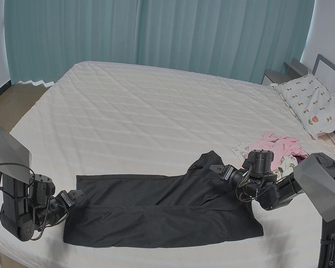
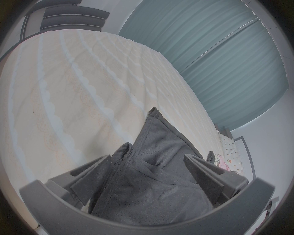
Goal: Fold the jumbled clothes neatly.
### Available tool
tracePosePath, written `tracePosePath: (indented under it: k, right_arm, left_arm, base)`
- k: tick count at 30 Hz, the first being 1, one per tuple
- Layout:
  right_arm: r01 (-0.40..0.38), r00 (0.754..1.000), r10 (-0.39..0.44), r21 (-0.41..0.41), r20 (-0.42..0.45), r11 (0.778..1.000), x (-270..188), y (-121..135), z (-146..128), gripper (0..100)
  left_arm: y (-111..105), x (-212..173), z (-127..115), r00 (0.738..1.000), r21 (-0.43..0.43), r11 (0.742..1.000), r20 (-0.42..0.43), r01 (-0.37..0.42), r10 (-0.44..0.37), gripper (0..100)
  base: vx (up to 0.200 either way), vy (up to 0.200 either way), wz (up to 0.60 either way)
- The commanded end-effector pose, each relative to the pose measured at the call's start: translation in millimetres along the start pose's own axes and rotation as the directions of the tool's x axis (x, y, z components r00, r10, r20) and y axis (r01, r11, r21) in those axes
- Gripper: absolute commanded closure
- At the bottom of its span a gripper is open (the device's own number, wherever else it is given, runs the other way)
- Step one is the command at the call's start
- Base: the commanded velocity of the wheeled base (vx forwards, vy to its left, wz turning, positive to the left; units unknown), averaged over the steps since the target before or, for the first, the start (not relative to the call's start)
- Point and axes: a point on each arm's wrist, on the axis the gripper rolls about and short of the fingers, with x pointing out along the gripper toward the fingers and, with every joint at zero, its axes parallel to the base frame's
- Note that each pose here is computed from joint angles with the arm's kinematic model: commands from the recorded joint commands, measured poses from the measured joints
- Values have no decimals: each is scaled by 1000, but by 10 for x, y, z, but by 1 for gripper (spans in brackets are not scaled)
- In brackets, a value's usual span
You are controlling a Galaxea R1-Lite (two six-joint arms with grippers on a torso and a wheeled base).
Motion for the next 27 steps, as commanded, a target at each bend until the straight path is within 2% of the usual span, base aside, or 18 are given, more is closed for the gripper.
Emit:
tracePosePath:
  k: [1,7,27]
  right_arm:
    - [-2,999,3,23,-37,1000,144,154,-146,0]
    - [58,995,-55,30,-81,998,273,13,-348,0]
    - [87,990,-80,64,-116,994,331,-15,-395,0]
  left_arm:
    - [-12,-20,18,1000,-5,1000,3,7,-7,0]
    - [-13,-15,14,1000,-4,1000,3,7,-7,0]
    - [-7,5,10,1000,-3,1000,3,5,-5,0]
  base:
    - [0,0,0]
    - [0,0,0]
    - [0,0,0]
